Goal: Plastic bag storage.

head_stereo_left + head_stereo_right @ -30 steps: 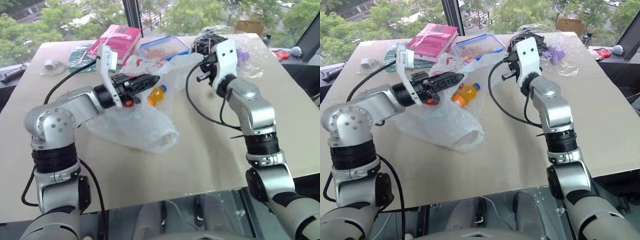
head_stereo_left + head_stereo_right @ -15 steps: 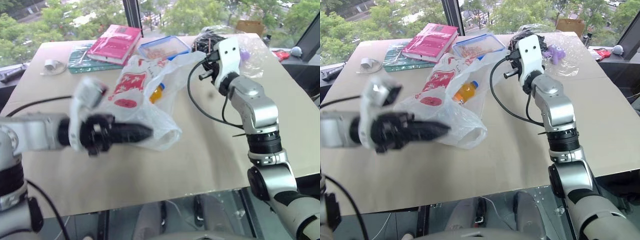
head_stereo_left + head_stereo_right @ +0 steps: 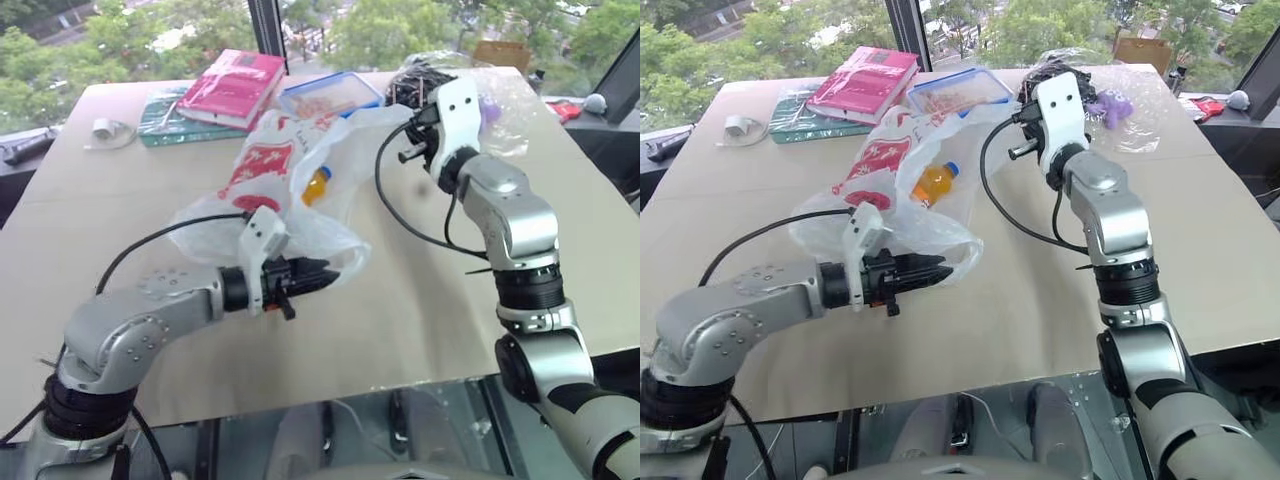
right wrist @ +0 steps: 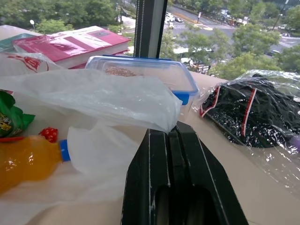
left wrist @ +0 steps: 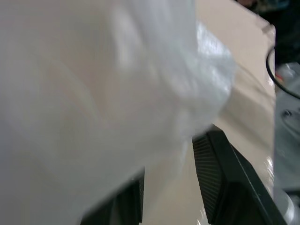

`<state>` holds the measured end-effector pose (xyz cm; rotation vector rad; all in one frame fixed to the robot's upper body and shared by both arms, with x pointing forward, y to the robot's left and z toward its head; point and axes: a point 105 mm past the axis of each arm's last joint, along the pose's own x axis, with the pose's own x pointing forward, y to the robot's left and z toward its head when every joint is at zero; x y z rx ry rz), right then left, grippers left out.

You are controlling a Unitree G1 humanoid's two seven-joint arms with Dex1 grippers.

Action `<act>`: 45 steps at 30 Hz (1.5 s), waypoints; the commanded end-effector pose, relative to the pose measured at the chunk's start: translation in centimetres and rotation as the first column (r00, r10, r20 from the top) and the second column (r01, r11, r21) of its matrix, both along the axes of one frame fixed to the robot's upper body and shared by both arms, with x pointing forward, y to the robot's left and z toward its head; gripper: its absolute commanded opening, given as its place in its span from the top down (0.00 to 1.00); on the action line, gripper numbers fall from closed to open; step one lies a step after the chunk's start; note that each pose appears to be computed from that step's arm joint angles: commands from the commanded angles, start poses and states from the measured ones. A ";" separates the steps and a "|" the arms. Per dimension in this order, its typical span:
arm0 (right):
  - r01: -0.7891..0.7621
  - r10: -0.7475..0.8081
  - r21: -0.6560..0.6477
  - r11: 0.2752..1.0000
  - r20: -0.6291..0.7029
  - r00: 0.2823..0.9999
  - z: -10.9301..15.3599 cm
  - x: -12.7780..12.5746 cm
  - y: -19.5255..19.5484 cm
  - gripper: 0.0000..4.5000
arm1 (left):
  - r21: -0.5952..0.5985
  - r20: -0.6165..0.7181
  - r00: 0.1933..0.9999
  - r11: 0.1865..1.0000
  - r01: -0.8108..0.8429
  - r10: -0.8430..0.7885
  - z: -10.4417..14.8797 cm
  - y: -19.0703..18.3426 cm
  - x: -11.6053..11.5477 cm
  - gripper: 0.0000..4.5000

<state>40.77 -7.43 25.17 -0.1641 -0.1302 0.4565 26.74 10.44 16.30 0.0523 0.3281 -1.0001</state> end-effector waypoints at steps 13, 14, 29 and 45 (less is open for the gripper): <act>0.013 -0.014 0.018 1.000 0.038 0.999 1.4 -0.5 -0.1 1.00 | 0.253 0.038 0.991 0.960 0.117 -0.130 -3.1 -3.2 2.2 0.07; 0.013 -0.014 0.019 1.000 0.035 0.999 1.4 -0.4 -0.1 1.00 | 0.293 0.045 0.990 0.949 0.118 -0.137 -3.6 -3.3 2.5 0.07; 0.044 -0.048 0.107 0.993 0.029 0.998 2.6 0.5 -1.9 1.00 | -0.379 0.091 0.969 0.892 0.247 -0.230 9.1 0.7 0.4 0.98; -0.076 -0.090 0.435 0.897 0.348 0.933 20.5 -3.5 -9.0 1.00 | -0.745 0.250 0.926 0.667 -0.001 0.281 24.0 8.0 10.3 0.98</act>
